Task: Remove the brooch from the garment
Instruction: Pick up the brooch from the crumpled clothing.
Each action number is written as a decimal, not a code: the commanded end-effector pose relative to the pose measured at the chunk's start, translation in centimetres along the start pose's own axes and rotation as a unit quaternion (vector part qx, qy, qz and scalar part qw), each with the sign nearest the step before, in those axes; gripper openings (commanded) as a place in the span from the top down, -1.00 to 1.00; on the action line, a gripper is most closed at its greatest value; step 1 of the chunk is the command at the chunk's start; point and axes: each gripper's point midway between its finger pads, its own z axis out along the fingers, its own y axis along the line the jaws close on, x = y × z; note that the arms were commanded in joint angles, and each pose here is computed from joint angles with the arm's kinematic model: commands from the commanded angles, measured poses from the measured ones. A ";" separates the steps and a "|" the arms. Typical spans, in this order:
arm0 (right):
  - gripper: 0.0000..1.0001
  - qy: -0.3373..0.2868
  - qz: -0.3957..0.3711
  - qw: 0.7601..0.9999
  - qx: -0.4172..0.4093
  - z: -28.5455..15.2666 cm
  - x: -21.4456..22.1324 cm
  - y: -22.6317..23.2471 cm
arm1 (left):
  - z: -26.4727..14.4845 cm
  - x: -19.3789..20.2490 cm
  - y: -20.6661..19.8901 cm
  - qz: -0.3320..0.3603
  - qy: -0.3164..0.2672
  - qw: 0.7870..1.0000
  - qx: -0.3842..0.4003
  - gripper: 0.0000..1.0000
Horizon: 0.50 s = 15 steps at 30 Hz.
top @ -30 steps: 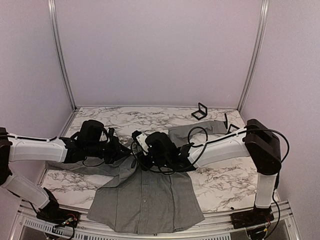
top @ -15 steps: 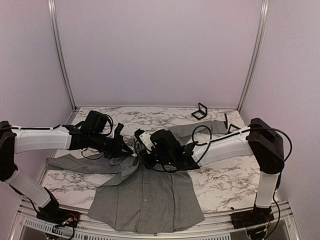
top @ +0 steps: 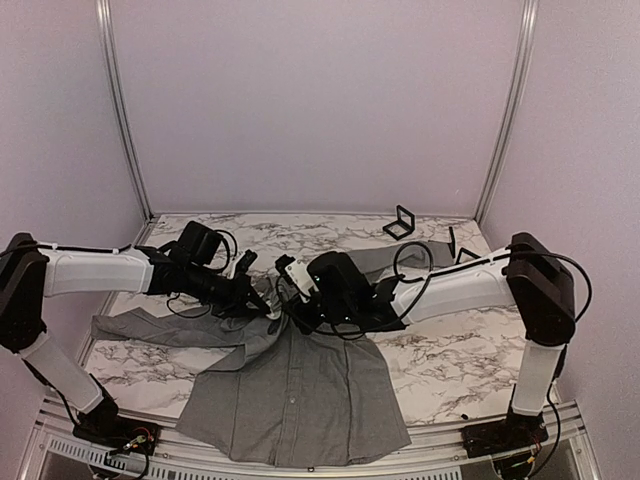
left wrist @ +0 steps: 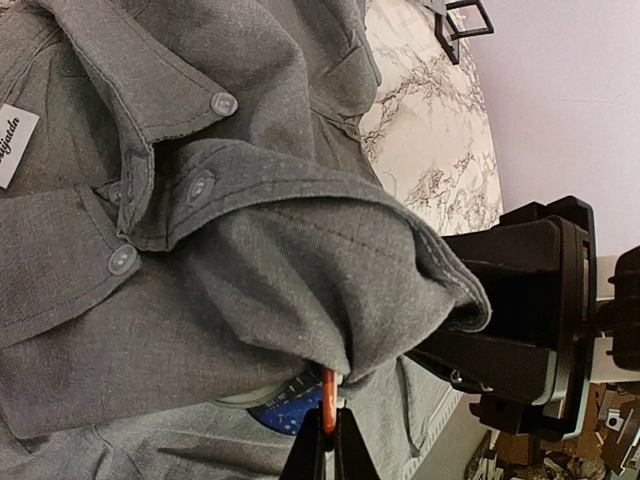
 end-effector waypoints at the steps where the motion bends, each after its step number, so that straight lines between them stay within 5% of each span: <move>1: 0.39 -0.028 0.019 0.999 -0.024 -2.2 -3.2 0.5 | 0.3 -0.7 -0.8 0.016 0.011 0.999 0.027 1.00; 7: 0.02 -0.025 0.041 0.998 -0.044 -4.2 -3.2 1.1 | 0.7 -1.5 -0.7 0.009 0.014 0.999 0.040 1.00; 15: -0.14 -0.019 0.090 0.990 -0.105 -6.7 -3.1 2.9 | 1.0 -2.4 -0.9 0.012 0.020 0.998 0.051 1.00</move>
